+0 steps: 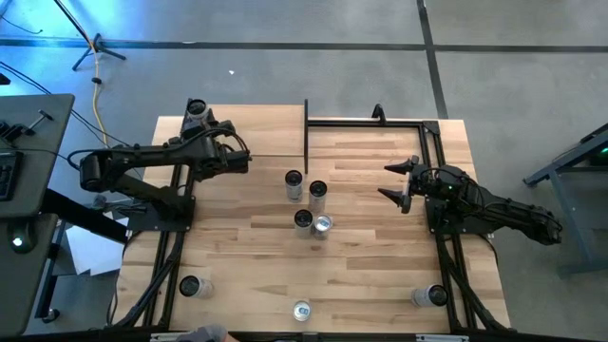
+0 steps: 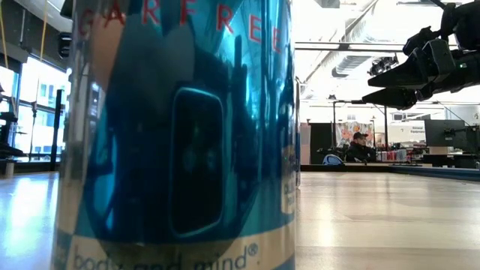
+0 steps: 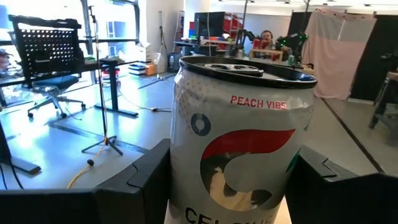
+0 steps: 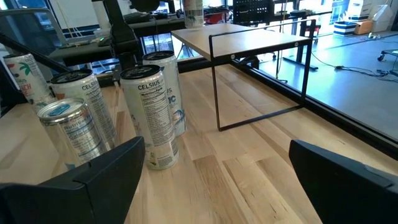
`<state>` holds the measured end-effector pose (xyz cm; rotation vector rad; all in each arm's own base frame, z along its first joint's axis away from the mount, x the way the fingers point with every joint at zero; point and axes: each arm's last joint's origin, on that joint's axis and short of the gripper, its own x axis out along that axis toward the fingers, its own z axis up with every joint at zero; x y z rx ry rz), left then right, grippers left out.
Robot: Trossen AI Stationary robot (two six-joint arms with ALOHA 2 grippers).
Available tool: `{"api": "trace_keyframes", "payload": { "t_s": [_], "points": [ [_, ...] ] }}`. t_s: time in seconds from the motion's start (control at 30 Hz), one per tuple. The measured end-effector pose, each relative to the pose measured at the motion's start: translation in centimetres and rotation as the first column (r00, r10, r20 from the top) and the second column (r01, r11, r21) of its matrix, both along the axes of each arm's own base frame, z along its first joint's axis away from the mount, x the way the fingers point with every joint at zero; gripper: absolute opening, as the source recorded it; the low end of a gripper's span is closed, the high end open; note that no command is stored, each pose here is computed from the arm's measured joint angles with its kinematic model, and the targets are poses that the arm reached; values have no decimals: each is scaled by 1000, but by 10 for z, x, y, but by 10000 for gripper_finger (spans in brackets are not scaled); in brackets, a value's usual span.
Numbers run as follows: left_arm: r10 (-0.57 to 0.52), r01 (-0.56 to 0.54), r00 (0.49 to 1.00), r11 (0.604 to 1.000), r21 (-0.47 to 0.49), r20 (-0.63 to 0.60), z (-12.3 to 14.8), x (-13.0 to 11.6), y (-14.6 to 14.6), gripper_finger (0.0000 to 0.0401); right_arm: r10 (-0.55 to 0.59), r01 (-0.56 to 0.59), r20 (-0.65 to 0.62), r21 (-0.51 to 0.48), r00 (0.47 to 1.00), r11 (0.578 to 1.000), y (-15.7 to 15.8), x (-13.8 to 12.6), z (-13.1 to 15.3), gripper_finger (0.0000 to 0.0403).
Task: Place canned beverage on shelf
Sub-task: Put the top white pink soda can on the shelf
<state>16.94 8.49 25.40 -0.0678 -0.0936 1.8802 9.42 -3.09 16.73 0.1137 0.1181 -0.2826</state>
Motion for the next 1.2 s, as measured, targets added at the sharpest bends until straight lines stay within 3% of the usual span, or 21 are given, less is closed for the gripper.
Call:
{"api": "trace_keyframes", "payload": {
  "t_s": [0.57,0.9,1.2],
  "points": [
    [21,-23,997,999,25,80,4,10,8,200,0,0,0,0,1000,1000,0,0,0,387],
    [26,-26,1000,1000,0,-5,9,34,17,200,0,0,0,0,1000,1000,0,0,0,387],
    [79,-79,997,997,1,1,11,33,30,200,0,0,0,0,1000,1000,0,0,0,387]
  ]
}}
